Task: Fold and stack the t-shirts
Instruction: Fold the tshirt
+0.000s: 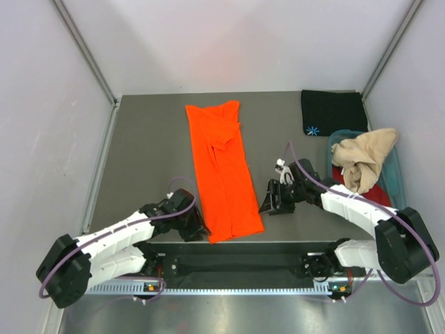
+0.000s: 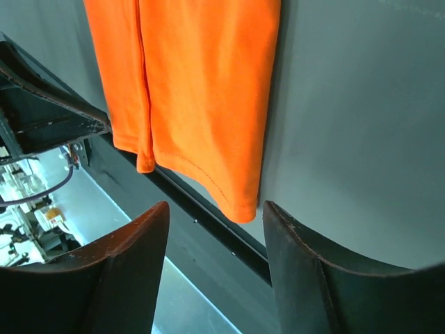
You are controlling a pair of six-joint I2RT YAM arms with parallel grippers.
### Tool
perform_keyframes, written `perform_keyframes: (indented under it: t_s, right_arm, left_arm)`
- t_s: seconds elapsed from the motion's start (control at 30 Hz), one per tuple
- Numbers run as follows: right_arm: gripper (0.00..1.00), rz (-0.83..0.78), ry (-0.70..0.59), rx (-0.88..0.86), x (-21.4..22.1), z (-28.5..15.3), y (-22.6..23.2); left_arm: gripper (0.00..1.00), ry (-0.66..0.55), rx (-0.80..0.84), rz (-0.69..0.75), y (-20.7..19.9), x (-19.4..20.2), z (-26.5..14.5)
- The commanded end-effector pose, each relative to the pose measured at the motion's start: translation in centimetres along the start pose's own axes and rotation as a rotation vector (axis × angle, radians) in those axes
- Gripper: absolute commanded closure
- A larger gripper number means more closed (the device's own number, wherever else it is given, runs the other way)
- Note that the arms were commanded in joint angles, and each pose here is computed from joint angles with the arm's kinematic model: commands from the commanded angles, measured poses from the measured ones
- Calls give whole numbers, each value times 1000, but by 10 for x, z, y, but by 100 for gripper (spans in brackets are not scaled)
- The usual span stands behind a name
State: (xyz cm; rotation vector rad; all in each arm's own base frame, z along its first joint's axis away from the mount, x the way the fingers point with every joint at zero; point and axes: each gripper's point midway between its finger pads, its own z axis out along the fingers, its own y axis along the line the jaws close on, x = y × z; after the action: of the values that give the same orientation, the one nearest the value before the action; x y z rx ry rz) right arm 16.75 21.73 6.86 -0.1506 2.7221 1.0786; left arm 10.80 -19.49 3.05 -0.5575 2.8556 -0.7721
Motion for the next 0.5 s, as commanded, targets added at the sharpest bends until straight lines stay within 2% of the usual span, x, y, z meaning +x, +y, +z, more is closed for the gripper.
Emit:
perform_keyframes:
  t_s: [0.0,0.47]
  right_arm:
    - [43,-29,-24,-45,-9,5,9]
    - [42,-13,72,-24,19,17,-14]
  left_arm:
    - [57,-30,14,-31,-7,-5,7]
    - [61,28,45,-88,-2,8,19]
